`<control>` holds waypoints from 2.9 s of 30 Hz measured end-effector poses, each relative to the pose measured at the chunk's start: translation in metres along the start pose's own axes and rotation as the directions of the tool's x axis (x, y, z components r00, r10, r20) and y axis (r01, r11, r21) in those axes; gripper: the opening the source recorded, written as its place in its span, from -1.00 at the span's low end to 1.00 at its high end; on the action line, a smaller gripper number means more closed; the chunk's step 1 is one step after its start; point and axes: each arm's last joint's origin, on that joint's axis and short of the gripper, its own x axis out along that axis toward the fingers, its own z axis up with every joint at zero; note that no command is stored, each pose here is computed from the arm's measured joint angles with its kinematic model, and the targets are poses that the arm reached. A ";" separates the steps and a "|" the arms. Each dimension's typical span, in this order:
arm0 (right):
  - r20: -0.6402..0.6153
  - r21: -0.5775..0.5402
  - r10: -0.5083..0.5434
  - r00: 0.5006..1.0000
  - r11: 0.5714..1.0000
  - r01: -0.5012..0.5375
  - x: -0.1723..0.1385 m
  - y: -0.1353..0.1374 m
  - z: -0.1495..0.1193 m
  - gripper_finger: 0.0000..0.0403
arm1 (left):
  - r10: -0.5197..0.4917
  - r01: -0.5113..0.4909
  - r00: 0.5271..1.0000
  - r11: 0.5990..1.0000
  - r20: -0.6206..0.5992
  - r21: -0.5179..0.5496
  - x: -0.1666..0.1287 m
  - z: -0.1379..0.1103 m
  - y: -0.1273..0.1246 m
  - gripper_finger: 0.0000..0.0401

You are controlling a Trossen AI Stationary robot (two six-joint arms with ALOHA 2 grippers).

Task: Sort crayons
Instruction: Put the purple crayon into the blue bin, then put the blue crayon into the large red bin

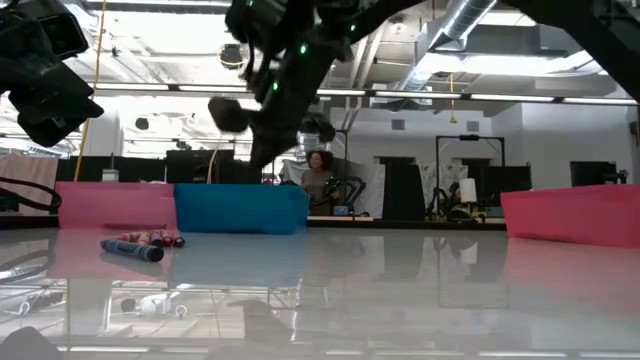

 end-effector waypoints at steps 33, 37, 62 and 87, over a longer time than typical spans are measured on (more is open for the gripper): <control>-0.008 0.093 -0.023 1.000 0.995 0.024 0.030 -0.016 0.002 -0.98 | 0.005 -0.005 1.000 1.000 -0.005 -0.017 0.000 -0.001 0.001 -0.49; -0.028 0.078 -0.026 0.999 0.997 0.029 0.044 -0.012 -0.011 -0.98 | 0.006 -0.006 1.000 1.000 -0.006 -0.020 0.000 -0.001 0.001 -0.49; -0.086 0.033 0.070 0.994 0.997 -0.067 0.047 -0.010 0.001 -0.63 | -0.010 0.009 0.999 0.998 -0.031 -0.060 0.000 -0.002 0.001 -0.49; -0.164 -0.216 0.330 0.930 0.908 -0.360 -0.137 0.128 -0.050 -0.60 | -0.005 0.003 1.000 0.998 -0.031 -0.064 0.000 -0.002 0.001 -0.49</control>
